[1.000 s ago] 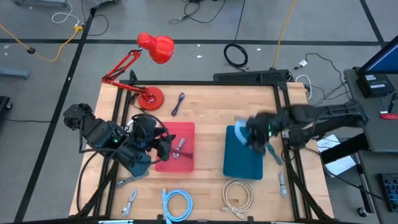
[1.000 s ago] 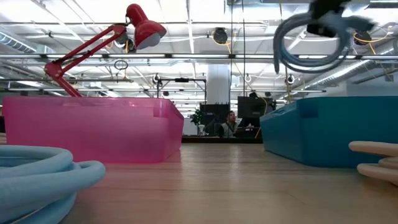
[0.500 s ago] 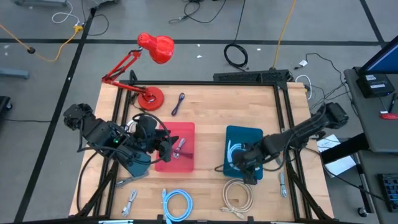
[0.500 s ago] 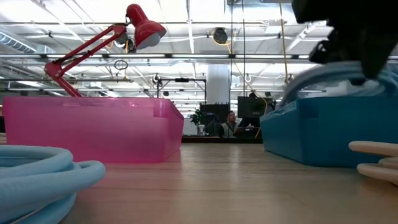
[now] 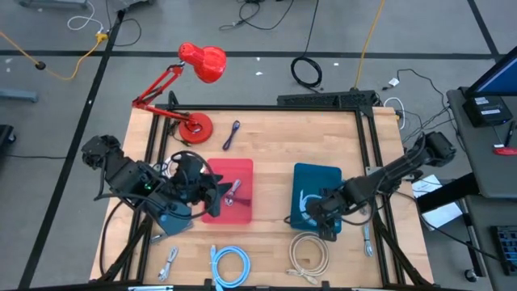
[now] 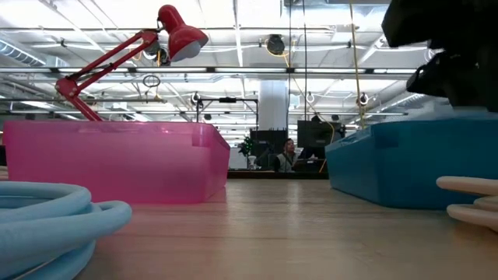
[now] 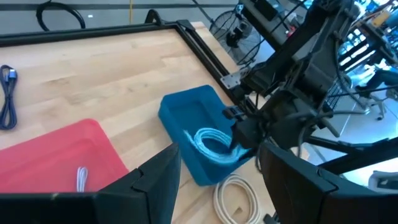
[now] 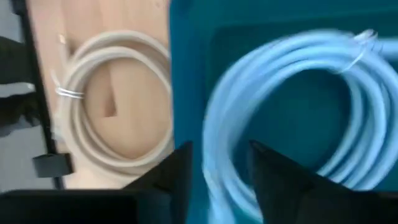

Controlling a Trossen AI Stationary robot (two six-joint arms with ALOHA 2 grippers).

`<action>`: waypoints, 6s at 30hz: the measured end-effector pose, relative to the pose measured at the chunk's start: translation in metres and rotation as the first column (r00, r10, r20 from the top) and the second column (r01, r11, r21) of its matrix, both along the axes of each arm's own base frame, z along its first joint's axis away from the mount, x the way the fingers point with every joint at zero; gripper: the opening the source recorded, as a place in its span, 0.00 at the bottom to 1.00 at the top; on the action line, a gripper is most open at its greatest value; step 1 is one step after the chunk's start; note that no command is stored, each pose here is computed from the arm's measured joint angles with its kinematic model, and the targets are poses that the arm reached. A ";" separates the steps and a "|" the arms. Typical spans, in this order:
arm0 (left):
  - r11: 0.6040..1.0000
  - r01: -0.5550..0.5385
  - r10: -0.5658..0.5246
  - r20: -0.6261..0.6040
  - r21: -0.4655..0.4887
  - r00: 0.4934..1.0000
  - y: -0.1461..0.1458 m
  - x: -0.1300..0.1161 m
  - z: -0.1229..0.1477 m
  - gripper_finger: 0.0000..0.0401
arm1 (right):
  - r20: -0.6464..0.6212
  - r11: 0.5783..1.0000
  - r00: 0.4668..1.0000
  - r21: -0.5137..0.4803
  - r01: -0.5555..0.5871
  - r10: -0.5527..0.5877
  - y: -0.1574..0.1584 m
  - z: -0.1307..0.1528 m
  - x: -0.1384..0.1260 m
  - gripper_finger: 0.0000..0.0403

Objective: Pick & Place USB Port
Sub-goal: Put the top blue HDMI cable into the blue bin, then put the black and blue charger cable into the red bin

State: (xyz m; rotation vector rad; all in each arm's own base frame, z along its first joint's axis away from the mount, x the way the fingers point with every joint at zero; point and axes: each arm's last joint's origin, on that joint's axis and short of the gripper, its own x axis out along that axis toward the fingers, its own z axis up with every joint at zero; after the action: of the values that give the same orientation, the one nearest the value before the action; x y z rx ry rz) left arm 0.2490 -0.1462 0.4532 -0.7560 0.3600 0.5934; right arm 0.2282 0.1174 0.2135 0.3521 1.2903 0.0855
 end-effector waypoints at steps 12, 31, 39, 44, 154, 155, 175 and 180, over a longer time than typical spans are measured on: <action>0.995 -0.090 0.095 -0.154 0.035 0.984 0.029 -0.007 -0.008 0.56 | 0.211 0.986 0.972 0.149 0.071 -0.102 -0.011 0.048 -0.018 0.52; 0.702 -0.682 0.416 -0.661 -0.204 0.625 0.167 -0.083 -0.138 0.47 | 0.768 0.945 0.554 0.294 0.142 -0.322 -0.024 0.128 -0.023 0.50; 0.643 -0.692 0.406 -0.619 -0.328 0.672 0.172 -0.096 -0.218 0.33 | 0.785 0.949 0.534 0.257 0.180 -0.314 -0.026 0.127 -0.022 0.50; 0.607 -0.715 0.416 -0.628 -0.346 0.657 0.179 -0.104 -0.246 0.33 | 0.783 0.946 0.531 0.261 0.190 -0.323 -0.028 0.127 -0.021 0.50; 0.966 0.234 -0.257 -0.279 -0.113 0.925 0.106 0.083 -0.142 0.61 | -0.330 0.765 0.692 -0.329 0.553 -0.642 -0.052 -0.004 -0.125 0.49; 0.965 0.235 -0.258 -0.279 -0.114 0.925 0.106 0.083 -0.142 0.61 | -0.330 0.770 0.697 -0.328 0.547 -0.636 -0.051 -0.004 -0.126 0.49; 0.969 0.222 -0.244 -0.254 -0.111 0.936 0.102 0.085 -0.141 0.61 | -0.387 0.910 0.824 -0.152 0.386 -0.414 0.000 -0.027 -0.110 0.49; 0.970 0.218 -0.239 -0.255 -0.107 0.937 0.103 0.085 -0.141 0.61 | -0.438 0.884 0.772 -0.302 0.357 -0.462 -0.001 -0.037 -0.115 0.49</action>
State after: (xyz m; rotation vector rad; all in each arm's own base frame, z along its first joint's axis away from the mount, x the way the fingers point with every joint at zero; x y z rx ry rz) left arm 0.3336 -0.0435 0.3124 -0.6967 0.7135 0.4625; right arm 0.1135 0.1161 0.1768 0.4957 1.6883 -0.5484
